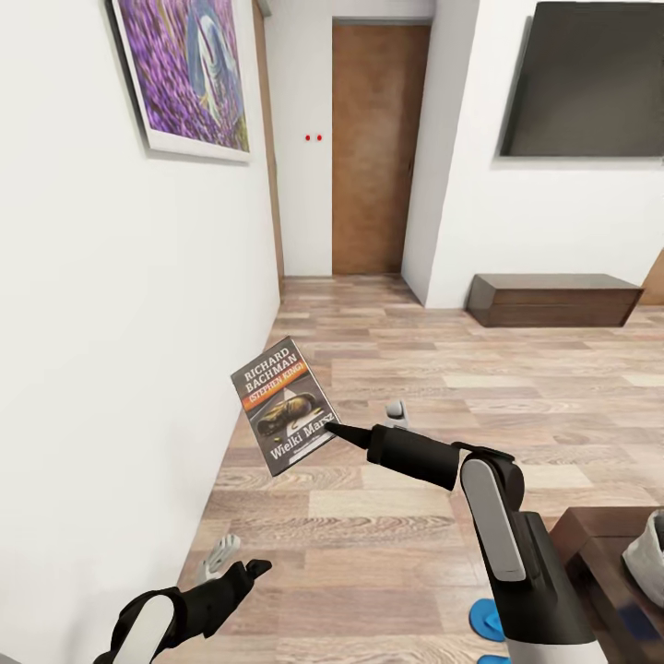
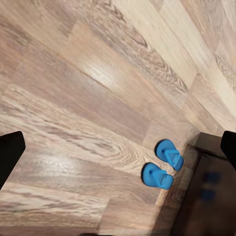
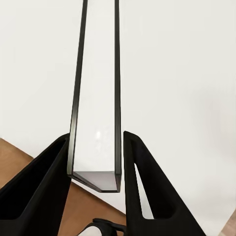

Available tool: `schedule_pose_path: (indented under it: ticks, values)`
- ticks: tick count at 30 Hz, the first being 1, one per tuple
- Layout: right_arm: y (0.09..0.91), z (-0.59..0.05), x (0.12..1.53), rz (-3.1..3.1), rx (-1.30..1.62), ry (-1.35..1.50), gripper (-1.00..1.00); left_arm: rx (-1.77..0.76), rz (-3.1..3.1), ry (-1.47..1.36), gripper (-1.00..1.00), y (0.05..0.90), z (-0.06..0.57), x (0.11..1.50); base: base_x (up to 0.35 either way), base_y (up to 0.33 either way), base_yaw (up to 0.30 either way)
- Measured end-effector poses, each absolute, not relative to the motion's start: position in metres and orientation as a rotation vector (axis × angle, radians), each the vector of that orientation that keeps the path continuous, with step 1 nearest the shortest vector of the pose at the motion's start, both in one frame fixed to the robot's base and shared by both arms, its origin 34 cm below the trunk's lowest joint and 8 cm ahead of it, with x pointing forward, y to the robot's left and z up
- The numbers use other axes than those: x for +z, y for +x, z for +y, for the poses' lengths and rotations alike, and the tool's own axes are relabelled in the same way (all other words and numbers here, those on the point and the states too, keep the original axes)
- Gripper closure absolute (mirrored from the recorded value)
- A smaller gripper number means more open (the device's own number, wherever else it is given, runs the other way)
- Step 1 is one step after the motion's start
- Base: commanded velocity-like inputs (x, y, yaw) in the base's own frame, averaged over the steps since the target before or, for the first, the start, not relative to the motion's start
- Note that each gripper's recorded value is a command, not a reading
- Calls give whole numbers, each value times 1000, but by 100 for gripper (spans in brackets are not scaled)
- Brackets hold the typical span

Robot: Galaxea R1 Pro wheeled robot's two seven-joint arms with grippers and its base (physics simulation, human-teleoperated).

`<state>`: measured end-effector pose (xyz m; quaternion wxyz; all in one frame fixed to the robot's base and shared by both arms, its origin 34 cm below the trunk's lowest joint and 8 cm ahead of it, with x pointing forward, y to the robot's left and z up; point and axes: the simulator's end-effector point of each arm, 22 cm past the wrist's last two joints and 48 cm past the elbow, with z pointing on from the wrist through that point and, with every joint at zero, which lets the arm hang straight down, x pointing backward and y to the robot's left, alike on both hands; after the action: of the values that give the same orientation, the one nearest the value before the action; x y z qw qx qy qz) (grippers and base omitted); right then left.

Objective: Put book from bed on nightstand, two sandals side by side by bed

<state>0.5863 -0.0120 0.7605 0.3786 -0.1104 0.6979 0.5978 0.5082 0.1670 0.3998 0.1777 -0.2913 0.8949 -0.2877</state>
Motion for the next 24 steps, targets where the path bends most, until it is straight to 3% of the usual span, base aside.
schedule_pose_path:
  ticks: [24]
  values:
    - [578,-12,779,1753,1512,-310,100,-819,2499,-802,-100,514,168,415,0,0,-1]
